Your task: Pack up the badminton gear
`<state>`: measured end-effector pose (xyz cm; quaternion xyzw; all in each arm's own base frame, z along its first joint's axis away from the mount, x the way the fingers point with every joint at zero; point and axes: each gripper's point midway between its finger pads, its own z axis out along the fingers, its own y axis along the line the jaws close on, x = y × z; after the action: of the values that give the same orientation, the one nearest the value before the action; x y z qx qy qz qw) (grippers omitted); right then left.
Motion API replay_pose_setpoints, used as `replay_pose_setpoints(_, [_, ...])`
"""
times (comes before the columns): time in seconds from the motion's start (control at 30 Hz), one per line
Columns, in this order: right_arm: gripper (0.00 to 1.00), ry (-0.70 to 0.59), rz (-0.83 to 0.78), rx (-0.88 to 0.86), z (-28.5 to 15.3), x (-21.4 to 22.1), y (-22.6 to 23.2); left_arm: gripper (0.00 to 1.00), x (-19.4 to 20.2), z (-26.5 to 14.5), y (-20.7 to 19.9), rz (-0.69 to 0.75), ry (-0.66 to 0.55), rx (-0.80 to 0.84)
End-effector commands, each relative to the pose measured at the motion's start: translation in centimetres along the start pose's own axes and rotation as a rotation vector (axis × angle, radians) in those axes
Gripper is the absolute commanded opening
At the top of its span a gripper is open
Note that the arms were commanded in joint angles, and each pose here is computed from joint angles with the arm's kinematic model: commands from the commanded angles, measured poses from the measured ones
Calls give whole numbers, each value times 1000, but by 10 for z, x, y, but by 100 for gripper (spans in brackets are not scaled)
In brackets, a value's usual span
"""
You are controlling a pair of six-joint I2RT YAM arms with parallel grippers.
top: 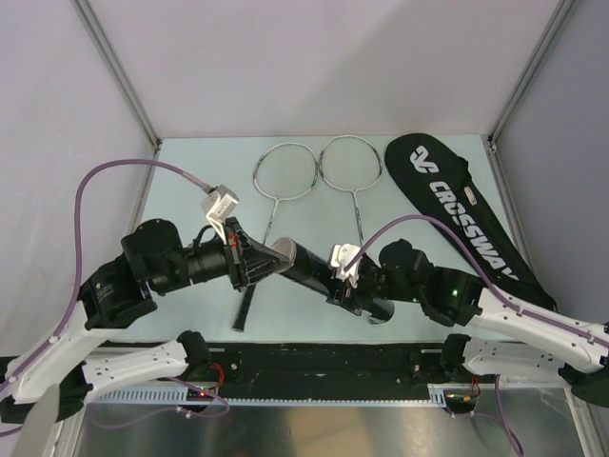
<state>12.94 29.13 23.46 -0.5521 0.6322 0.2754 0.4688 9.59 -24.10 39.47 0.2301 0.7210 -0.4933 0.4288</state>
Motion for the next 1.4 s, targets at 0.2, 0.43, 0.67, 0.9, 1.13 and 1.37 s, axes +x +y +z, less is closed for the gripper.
replay_pose_setpoints(0.2, [23, -127, -43, 24, -9, -29, -4, 0, 6, 8, -3, -29, 38, 23])
replay_pose_setpoints(0.43, [23, -149, -54, 29, -12, -33, -4, 0, 10, 12, -2, -44, 57, 19])
replay_pose_setpoints(0.67, [23, -141, -55, 25, -13, -27, -2, 22, 0, 8, -3, -39, 28, 6])
replay_pose_setpoints(0.9, [23, -155, -48, 24, -16, -26, -1, 41, -15, 2, -1, -14, -26, -26])
replay_pose_setpoints(1.13, [23, -161, -46, 20, -17, -27, 1, 44, -32, -4, 5, 8, -95, -78])
replay_pose_setpoints(1.37, [23, -173, -42, 27, -18, -30, 1, 34, -21, 10, 11, 10, -44, -87])
